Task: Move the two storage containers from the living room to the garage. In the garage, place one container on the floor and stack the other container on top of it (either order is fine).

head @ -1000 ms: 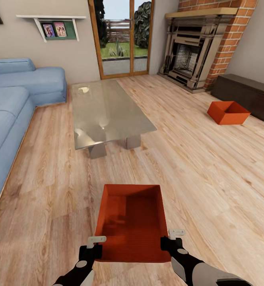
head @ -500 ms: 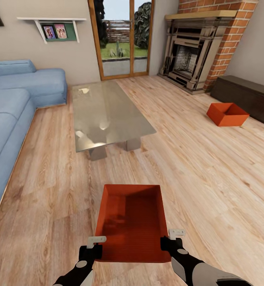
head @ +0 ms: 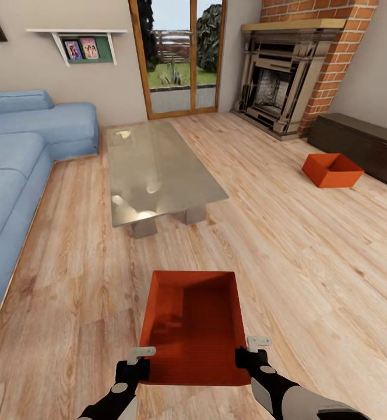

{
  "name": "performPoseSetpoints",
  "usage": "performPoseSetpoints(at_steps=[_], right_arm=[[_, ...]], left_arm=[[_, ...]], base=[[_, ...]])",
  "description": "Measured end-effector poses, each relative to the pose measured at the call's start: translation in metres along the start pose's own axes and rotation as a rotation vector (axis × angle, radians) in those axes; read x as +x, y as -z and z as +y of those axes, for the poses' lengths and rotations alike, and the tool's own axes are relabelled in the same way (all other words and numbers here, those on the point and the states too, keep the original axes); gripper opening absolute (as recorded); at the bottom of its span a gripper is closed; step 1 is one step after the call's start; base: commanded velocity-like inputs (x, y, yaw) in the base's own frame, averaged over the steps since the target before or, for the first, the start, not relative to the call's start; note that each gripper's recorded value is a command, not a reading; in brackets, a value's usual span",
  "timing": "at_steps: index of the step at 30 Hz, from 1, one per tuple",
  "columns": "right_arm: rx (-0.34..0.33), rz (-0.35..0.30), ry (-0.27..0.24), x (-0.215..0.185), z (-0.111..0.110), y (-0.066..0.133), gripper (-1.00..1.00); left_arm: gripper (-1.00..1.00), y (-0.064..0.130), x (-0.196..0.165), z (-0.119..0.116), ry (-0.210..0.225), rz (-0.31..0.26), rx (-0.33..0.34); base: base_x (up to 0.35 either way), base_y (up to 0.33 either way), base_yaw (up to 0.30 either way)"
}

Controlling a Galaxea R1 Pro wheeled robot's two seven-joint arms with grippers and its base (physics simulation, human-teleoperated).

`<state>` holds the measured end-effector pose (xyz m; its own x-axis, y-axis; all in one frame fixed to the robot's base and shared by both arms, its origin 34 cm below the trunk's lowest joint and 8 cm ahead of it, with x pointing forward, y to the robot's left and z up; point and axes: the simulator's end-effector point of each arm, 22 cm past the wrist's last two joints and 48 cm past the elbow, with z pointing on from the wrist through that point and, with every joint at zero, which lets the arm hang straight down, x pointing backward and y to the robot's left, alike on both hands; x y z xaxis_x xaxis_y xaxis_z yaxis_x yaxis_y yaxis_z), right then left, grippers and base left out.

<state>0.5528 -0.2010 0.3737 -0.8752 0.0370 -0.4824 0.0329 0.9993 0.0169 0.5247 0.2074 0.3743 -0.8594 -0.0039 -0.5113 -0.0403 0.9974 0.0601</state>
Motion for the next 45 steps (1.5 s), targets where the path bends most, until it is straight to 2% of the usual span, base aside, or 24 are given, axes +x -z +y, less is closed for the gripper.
performPoseSetpoints(at_steps=[45], right_arm=[[-0.001, 0.001, -0.002, -0.044, 0.002, 0.068, -1.00]], left_arm=[[-1.00, 0.066, -0.047, 0.005, -0.001, 0.001, 0.000]], base=[[0.000, 0.000, 0.000]])
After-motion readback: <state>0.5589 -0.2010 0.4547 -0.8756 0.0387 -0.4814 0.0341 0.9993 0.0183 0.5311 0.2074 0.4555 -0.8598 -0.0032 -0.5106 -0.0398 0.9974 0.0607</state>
